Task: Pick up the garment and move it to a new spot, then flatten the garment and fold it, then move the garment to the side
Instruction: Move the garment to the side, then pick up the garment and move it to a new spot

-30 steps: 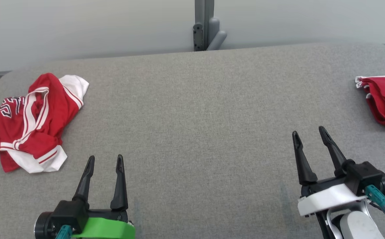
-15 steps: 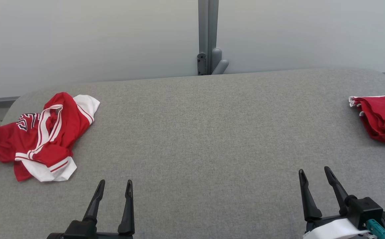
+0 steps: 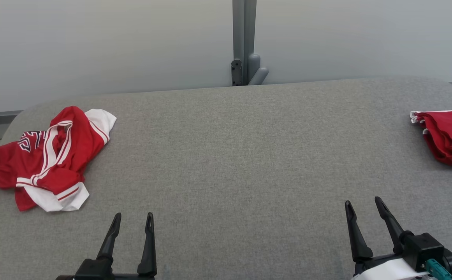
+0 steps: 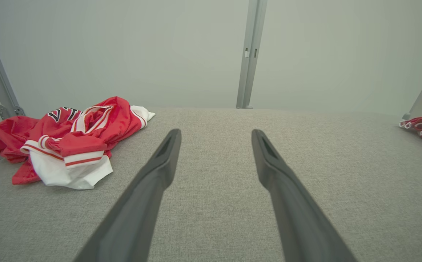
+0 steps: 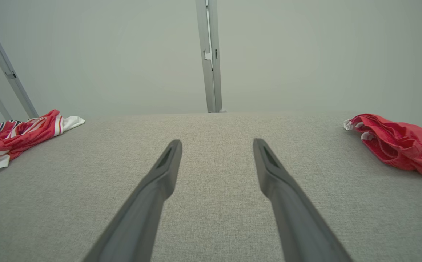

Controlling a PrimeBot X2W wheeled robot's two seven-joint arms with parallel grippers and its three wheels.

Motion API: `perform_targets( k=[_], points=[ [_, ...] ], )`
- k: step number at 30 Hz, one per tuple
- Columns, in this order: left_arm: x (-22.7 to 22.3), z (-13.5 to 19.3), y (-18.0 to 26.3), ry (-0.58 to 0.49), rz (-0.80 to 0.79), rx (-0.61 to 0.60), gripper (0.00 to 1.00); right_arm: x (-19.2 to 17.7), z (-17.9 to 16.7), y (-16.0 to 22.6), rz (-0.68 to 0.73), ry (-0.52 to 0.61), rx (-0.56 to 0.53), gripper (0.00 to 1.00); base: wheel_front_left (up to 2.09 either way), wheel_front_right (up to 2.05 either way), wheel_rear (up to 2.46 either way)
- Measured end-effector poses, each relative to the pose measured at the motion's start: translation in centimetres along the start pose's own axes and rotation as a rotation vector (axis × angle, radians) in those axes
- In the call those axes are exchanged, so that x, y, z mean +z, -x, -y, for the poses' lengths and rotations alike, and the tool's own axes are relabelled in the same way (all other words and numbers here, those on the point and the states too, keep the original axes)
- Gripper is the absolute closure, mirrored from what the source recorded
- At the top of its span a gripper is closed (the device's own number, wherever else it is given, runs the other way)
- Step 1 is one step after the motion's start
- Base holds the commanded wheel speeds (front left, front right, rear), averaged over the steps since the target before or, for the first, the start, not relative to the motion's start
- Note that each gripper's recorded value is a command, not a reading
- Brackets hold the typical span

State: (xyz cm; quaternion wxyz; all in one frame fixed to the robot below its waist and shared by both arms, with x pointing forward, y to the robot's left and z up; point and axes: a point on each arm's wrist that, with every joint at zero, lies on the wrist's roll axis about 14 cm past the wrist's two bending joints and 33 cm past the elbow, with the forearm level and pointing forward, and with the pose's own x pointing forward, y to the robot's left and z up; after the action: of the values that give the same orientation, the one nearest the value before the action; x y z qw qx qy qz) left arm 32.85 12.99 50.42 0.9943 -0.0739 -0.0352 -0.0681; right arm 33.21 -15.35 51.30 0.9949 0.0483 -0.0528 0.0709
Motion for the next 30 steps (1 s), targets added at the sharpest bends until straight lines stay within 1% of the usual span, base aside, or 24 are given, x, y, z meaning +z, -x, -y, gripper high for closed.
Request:
perform_targets(
  k=[19,30],
  points=[
    [-0.3,-0.4,0.0,0.0,-0.011,0.019,0.0,-0.6,-0.2,-0.4,-0.019,-0.006,0.008,0.0,0.0,0.0,0.0],
    [0.3,-2.5,0.8,-0.008,0.01,0.103,0.0,-1.4,-2.8,-1.7,-0.039,-0.018,0.093,0.0,0.0,0.0,0.0]
  ],
)
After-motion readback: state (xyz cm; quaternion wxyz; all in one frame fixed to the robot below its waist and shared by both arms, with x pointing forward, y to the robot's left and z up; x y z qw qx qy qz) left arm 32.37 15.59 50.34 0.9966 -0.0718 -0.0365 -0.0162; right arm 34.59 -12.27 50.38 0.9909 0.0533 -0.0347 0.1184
